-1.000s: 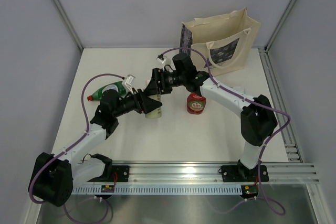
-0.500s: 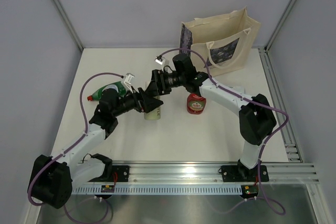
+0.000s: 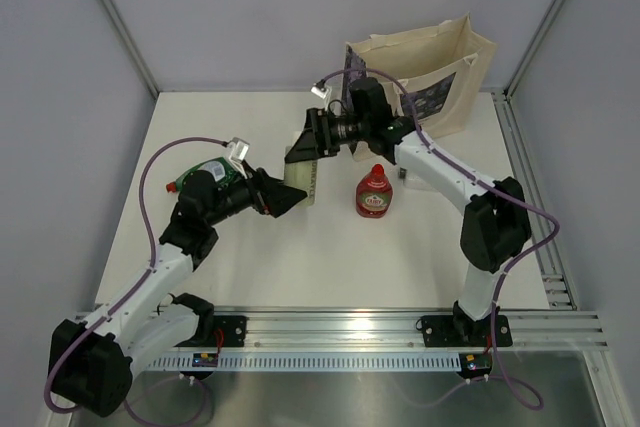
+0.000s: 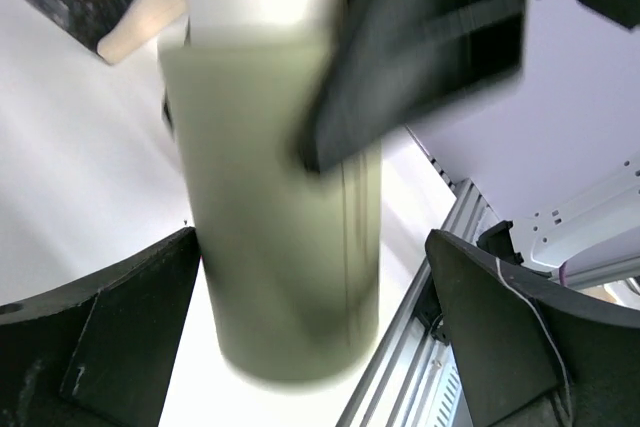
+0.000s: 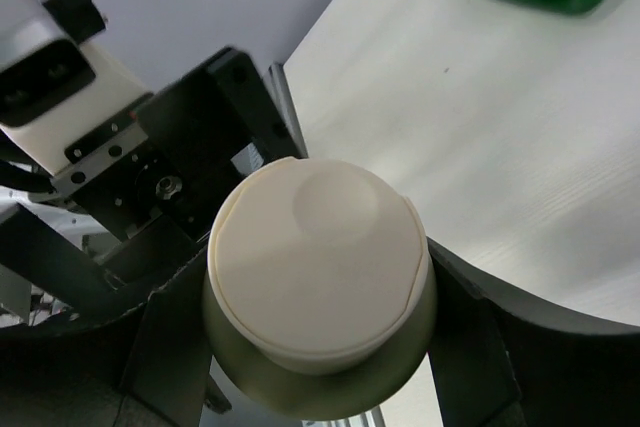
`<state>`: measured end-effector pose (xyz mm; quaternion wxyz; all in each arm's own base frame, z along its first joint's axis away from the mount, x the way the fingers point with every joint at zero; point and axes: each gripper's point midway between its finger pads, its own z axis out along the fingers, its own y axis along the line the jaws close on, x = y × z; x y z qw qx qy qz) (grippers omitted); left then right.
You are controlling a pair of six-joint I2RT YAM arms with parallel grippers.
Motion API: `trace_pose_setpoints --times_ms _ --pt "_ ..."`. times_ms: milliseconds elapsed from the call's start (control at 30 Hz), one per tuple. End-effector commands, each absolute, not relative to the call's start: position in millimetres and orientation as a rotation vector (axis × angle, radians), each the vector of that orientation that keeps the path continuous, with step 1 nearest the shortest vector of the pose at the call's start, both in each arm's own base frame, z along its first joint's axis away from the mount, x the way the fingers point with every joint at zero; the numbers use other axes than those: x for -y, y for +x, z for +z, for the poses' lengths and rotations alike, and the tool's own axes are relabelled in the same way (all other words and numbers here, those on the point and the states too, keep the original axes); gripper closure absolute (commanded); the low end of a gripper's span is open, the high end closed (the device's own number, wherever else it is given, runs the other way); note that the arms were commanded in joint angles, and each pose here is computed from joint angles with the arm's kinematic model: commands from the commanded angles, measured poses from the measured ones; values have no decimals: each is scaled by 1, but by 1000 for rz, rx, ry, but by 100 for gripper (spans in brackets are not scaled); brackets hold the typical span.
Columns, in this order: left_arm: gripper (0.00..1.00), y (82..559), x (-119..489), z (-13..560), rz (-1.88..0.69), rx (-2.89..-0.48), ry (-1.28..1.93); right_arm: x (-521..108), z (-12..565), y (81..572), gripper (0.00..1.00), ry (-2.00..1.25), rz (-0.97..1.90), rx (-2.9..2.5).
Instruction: Place the personal care products into the canvas bag
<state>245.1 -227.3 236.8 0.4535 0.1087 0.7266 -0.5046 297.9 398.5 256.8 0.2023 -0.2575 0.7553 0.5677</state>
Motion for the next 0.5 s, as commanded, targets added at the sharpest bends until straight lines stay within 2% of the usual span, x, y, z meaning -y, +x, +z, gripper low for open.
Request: trace_pose_setpoints --times_ms 0,267,467 --pt "1 250 221 262 -1161 -1713 313 -376 336 326 100 -739 1592 -1875" --pt "1 251 205 252 -1052 -1761 281 -328 403 357 100 -711 1463 -1726" --pt "1 256 190 246 -979 -1790 209 -264 466 400 100 -594 1297 -1608"
